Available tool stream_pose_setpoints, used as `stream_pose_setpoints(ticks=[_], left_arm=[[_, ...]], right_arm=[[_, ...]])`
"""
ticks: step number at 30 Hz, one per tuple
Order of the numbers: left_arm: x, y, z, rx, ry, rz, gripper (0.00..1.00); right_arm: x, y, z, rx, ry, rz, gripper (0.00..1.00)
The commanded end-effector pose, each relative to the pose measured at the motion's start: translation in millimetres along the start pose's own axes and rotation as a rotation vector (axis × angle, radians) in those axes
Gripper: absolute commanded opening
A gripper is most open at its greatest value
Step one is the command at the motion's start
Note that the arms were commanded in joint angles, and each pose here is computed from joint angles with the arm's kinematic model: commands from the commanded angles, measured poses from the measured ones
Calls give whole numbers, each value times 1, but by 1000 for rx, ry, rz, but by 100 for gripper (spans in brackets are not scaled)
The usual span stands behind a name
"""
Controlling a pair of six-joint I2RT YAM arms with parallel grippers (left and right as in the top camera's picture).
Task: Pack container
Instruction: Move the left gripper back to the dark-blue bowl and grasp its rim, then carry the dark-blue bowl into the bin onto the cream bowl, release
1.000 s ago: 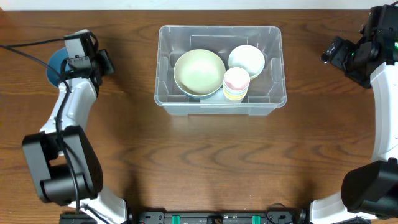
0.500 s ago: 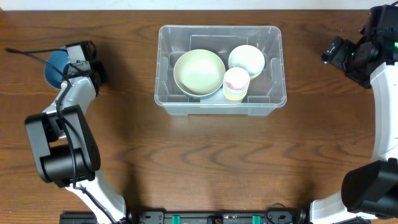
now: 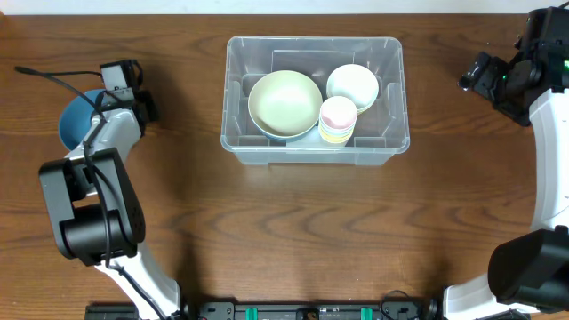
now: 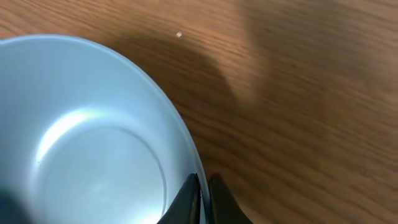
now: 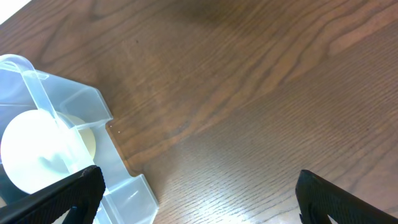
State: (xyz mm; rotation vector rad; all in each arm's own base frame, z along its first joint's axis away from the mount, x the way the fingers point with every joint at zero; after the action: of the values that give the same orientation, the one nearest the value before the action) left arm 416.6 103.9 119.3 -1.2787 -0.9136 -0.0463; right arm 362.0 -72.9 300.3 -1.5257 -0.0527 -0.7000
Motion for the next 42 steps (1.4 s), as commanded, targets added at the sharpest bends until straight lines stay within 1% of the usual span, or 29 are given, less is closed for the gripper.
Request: stream_pose_setpoints(ticks=[1,4,6,11,13,16,18,21,25,30,37,42], left_arm=[[8,-20,-12,-34,0,-32,6],[17,-45,-18,-65,-16,-79,6],[27,-69,-21,-92,-50,-127,6],[48,-145,-22,-192,-141,-264,6],[52,-178,-27,-279,-135,-311,6],[50,-223,-40,-464,-98,-347,6],[42,-250,-54,-612,-48,-345,6],[26,-274,-76,-757,29,-309,6],[-4,-288,-109,-834,171,-250,6],[-33,-287,-139,-871,296,-184,6],[-58,-267,-168,-870,367,-94,6],[-69,-259,-185,-886,393,-79,6]], right_arm=[[3,0,-1,-8,12,-6,99],[3,0,-1,-8,12,-6,99],[3,0,-1,-8,12,-6,99],[3,0,-1,-8,12,-6,99],[3,0,-1,-8,12,-6,99],[3,0,-1,-8,12,-6,99],[3,0,-1,-8,12,-6,99],[3,0,-1,-8,12,-6,99],[3,0,-1,-8,12,-6,99],[3,0,-1,-8,12,-6,99],[3,0,-1,-8,12,-6,99],[3,0,-1,-8,12,-6,99]])
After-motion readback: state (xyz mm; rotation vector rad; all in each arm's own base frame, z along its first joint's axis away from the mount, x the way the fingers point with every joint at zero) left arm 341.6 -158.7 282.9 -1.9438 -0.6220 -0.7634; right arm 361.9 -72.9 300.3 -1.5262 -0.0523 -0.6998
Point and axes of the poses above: each gripper's point midway between its finger pads, its own y axis out along the fingers, its own z axis along the line the jaws close on, x = y × z, the point moved 10 cm from there along -y, back along the fingers, and after that the axes turned 11 degrees about -y, right-handed, at the moved point
